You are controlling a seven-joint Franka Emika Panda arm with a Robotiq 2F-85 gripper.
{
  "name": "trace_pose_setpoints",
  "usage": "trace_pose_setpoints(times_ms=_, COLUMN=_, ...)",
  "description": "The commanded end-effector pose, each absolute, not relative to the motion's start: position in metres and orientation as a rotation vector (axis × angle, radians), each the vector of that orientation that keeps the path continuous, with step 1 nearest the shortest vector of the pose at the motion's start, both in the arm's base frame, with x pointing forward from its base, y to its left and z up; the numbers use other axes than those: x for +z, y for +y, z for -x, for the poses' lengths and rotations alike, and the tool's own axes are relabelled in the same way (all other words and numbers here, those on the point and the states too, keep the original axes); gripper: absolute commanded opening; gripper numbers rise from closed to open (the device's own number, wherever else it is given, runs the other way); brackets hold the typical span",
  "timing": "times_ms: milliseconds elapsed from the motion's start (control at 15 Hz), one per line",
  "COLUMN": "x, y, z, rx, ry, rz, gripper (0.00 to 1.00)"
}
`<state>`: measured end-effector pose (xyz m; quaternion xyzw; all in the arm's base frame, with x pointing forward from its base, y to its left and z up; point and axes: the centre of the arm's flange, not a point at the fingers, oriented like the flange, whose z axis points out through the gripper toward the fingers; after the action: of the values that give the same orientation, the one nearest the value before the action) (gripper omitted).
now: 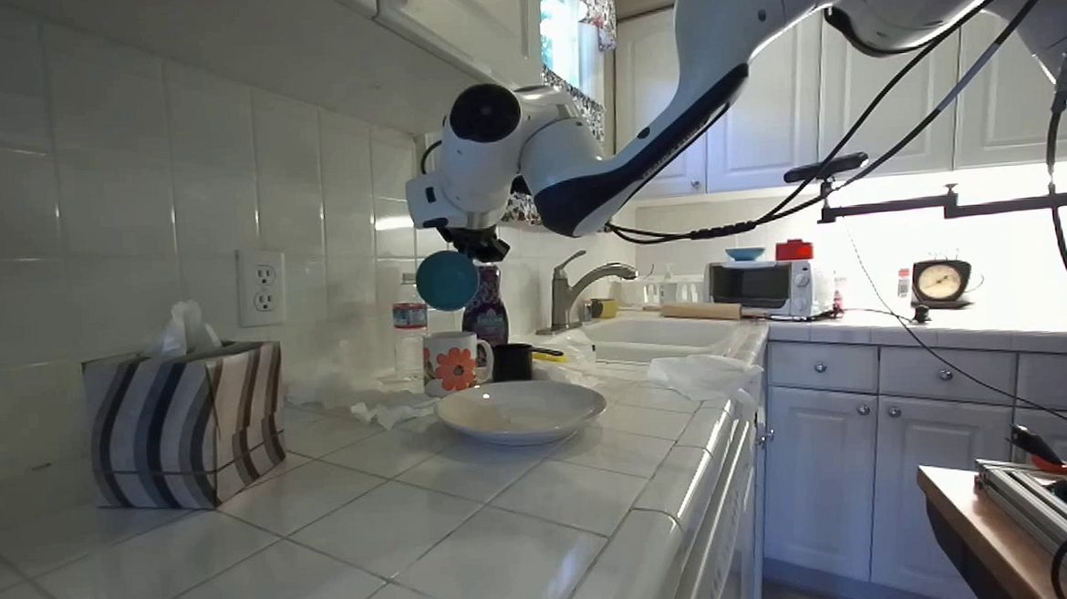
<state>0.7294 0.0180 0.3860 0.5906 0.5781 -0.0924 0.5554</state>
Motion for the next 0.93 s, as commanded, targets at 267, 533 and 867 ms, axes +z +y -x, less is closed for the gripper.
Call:
trace_pose_setpoints(times_ms=267, x=0.389, y=0.037, z=-0.741, rx=-0.267, ry=1.339, rz=-1.313, gripper=0.03)
trace_pose_setpoints(times_ms=533, x=0.388, y=0.041, z=-0.739, rx=-0.288, ry=1.324, rz=-1.3, gripper=0.03)
trace_pose_setpoints(times_ms=867, x=0.387, y=0.045, z=-0.737, rx=-0.318, ry=1.308, rz=-1.287, gripper=0.03)
